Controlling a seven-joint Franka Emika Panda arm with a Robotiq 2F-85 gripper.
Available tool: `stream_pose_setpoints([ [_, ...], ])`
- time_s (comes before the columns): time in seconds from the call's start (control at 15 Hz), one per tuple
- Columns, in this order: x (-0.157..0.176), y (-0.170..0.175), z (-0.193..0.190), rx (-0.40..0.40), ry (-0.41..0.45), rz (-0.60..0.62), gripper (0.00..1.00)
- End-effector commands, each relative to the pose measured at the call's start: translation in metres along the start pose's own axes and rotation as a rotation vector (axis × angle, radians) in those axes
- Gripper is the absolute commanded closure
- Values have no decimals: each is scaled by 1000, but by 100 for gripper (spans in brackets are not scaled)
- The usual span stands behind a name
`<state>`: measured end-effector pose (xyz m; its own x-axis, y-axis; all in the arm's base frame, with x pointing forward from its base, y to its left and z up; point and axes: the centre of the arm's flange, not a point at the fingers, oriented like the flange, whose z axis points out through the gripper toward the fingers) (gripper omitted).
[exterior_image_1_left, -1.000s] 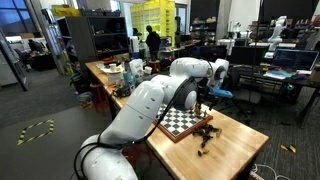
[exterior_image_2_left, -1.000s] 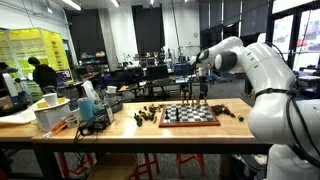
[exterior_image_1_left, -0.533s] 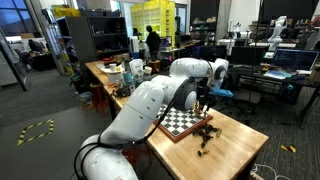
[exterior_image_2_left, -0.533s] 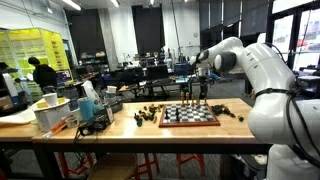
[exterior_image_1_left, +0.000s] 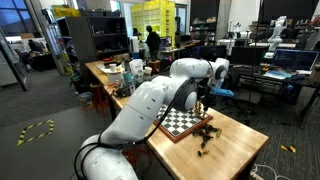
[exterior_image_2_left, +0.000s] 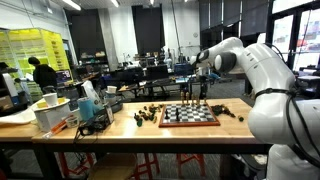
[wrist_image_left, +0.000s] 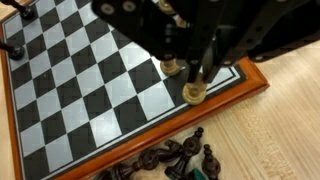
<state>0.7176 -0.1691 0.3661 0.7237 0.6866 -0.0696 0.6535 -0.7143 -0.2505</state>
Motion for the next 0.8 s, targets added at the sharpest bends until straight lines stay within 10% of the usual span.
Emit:
stream_pose_setpoints([
  [0.0,1,3,-8,-17,4,-7,98],
  [0.73,40,-20,-7,-21,-29,-75,97],
])
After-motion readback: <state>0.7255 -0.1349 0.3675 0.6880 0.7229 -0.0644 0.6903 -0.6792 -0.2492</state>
